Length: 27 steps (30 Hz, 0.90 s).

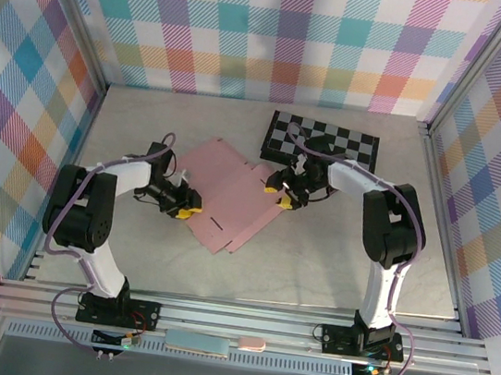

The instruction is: Fold the paper box

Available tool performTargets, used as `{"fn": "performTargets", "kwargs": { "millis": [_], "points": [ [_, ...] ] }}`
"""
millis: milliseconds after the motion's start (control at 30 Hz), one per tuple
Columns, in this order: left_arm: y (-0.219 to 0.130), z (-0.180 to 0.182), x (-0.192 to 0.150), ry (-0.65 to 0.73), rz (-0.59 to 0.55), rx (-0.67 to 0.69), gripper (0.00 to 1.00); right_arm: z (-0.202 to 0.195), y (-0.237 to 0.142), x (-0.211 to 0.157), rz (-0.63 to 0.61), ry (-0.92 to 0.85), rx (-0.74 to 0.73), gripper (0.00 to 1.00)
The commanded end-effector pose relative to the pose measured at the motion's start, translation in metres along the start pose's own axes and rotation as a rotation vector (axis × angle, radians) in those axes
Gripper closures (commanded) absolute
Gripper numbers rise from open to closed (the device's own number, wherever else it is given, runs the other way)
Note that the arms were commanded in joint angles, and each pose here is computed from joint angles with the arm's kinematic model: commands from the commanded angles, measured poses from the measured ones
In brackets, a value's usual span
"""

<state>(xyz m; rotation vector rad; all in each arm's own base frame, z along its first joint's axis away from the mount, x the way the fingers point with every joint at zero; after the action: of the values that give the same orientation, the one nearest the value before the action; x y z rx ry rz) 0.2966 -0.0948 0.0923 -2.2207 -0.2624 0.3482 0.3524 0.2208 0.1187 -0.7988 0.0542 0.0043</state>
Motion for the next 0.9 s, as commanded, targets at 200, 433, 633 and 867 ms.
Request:
{"fn": "performTargets", "kwargs": {
  "millis": [200,433,633,867],
  "points": [
    [-0.011,-0.028,-0.015,0.019,0.034,-0.142,0.76,0.004,-0.022,-0.007,-0.038,-0.036,0.055,0.43],
    [-0.022,-0.011,-0.021,0.060,-0.024,0.122,0.64,0.001,-0.025,-0.007,-0.043,-0.027,0.068,0.43],
    [-0.015,-0.015,-0.003,0.148,-0.018,0.145,0.61,-0.002,-0.024,-0.015,-0.041,0.007,0.086,0.45],
    [0.005,-0.012,-0.006,0.190,0.061,0.134,0.60,-0.004,-0.010,-0.023,-0.019,0.043,0.116,0.46]
  ]
}}
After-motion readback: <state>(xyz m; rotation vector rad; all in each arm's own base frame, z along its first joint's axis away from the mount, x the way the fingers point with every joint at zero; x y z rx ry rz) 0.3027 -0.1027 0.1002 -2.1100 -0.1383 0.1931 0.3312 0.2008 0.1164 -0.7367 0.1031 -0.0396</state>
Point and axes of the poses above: each hand's point on the last joint's axis, 136 mm out from that joint toward the fingers, its own y axis out along the fingers, its own z axis along the line the jaws close on, x = y × z, the point moved 7 cm from there along -y, back along the fingers, and after that the axes turned 9 degrees about -y, right-handed, at the moved point
